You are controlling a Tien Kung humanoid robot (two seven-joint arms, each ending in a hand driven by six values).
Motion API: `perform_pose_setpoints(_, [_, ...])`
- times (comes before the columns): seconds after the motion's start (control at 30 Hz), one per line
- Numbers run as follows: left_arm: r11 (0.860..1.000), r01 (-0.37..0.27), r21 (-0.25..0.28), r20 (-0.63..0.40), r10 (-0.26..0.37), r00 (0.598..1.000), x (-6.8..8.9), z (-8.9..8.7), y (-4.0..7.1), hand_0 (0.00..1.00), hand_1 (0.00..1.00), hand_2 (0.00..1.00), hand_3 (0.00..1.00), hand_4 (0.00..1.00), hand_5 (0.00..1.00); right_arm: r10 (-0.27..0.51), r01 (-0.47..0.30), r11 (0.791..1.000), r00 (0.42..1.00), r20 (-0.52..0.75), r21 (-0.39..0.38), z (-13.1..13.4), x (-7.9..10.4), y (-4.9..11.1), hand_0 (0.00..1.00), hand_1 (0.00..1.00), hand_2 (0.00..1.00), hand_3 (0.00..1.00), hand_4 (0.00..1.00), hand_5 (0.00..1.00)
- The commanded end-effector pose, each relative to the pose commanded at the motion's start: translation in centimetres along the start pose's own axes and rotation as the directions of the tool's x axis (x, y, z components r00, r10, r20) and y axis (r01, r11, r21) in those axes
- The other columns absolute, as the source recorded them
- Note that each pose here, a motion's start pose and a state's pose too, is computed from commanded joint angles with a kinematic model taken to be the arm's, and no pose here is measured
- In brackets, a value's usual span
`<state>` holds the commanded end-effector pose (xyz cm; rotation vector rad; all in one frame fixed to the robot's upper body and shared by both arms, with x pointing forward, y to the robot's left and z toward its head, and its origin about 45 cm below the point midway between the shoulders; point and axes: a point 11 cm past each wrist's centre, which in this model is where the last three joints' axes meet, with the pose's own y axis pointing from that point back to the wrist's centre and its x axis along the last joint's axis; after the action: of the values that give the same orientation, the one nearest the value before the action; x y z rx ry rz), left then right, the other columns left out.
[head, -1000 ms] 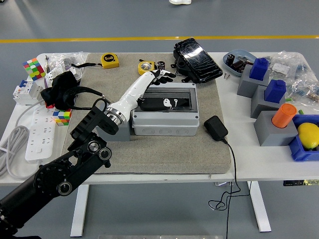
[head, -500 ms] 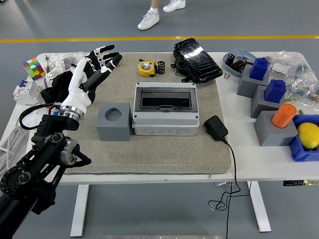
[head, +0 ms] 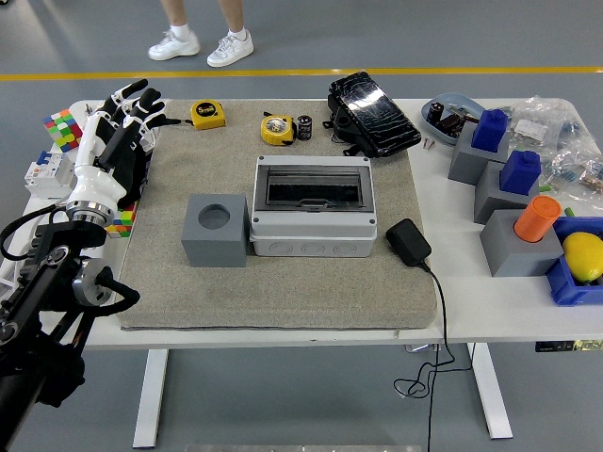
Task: Fetch the battery,place it into the box,close the lid of the box
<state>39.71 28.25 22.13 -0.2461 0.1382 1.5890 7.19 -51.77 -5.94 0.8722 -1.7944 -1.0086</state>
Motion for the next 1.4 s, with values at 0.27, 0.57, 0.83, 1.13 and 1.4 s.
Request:
perform_pose_setpoints(0.27, [1.000,-0.017,0.001,-0.004,0.017,1.000,0.9,0.1,-0.1,0.683,0.682,0.655,0.678,0.998,0.411,0.001,-0.001,1.000,1.000,-0.004,-0.003,0.1,0.0,0.0,0.565,0.595,0.566,0.541,0.918,0.470])
perform_pose_setpoints(0.57, [0.999,-0.045,0.018,0.014,0.045,0.999,2.4,-0.1,0.1,0.581,0.650,0.625,0.656,0.998,0.401,0.000,0.000,1.000,1.000,-0.006,-0.003,0.0,0.0,0.0,0.565,0.595,0.567,0.541,0.918,0.471])
perform_pose_setpoints(0.83, [0.998,-0.053,0.024,0.021,0.052,0.998,2.9,-0.2,0.4,0.560,0.647,0.615,0.653,0.998,0.401,0.000,0.000,1.000,1.000,-0.003,-0.005,0.2,0.0,0.0,0.565,0.595,0.567,0.542,0.918,0.471])
perform_pose_setpoints(1.13, [0.998,-0.053,0.029,0.018,0.053,0.998,2.9,-0.3,0.5,0.557,0.644,0.607,0.651,0.998,0.402,-0.001,0.001,1.000,1.000,0.003,-0.014,0.6,0.0,0.0,0.564,0.595,0.568,0.542,0.919,0.471])
perform_pose_setpoints(1.4, [0.998,-0.060,0.027,0.014,0.060,0.998,3.0,-0.3,0.6,0.555,0.639,0.601,0.650,0.998,0.402,-0.002,0.003,1.000,1.000,0.012,-0.017,0.9,-0.2,0.0,0.565,0.595,0.568,0.542,0.919,0.471])
